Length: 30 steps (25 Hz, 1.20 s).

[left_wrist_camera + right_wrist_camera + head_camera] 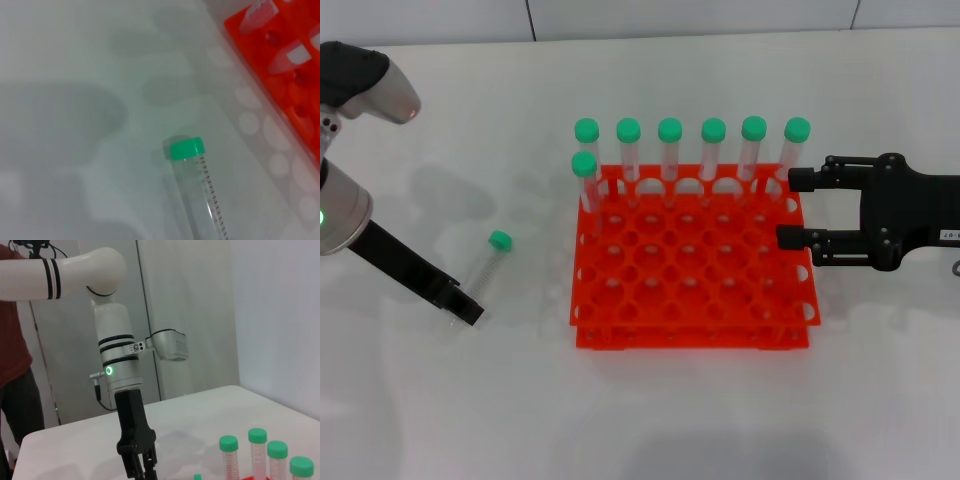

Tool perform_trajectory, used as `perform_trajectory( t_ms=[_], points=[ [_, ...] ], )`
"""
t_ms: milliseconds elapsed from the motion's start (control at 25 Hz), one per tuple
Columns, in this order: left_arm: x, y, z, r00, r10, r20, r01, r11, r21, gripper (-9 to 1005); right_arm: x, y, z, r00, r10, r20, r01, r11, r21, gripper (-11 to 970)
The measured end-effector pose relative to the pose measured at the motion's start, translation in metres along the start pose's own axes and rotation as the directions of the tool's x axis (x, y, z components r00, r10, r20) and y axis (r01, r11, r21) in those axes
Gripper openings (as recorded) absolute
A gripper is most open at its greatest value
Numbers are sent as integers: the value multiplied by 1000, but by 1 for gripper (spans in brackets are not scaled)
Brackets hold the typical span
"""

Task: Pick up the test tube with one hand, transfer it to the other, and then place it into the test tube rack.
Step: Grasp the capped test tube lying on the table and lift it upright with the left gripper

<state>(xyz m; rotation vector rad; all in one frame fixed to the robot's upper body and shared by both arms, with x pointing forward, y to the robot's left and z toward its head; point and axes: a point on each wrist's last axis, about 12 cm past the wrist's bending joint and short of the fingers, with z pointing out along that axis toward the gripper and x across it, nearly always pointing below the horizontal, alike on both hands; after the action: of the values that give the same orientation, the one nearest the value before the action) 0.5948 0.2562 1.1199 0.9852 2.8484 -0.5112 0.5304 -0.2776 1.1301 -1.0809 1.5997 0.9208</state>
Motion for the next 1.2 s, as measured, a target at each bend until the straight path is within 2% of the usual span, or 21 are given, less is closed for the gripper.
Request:
perform_trajectory(
  t_ms=[920, 1120, 1200],
  points=[
    [2, 1, 1, 1000, -4, -8, 4, 1000, -5, 412, 0, 0, 0, 1000, -1, 1, 1, 1000, 2, 693],
    [2, 2, 2, 1000, -7, -14, 7, 1000, -2, 308, -1, 0, 0, 1000, -1, 6, 1, 1000, 3, 693],
    [2, 2, 2, 1000, -5, -14, 5, 1000, -3, 310, -1, 0, 0, 1000, -1, 7, 1, 1000, 4, 694]
  ],
)
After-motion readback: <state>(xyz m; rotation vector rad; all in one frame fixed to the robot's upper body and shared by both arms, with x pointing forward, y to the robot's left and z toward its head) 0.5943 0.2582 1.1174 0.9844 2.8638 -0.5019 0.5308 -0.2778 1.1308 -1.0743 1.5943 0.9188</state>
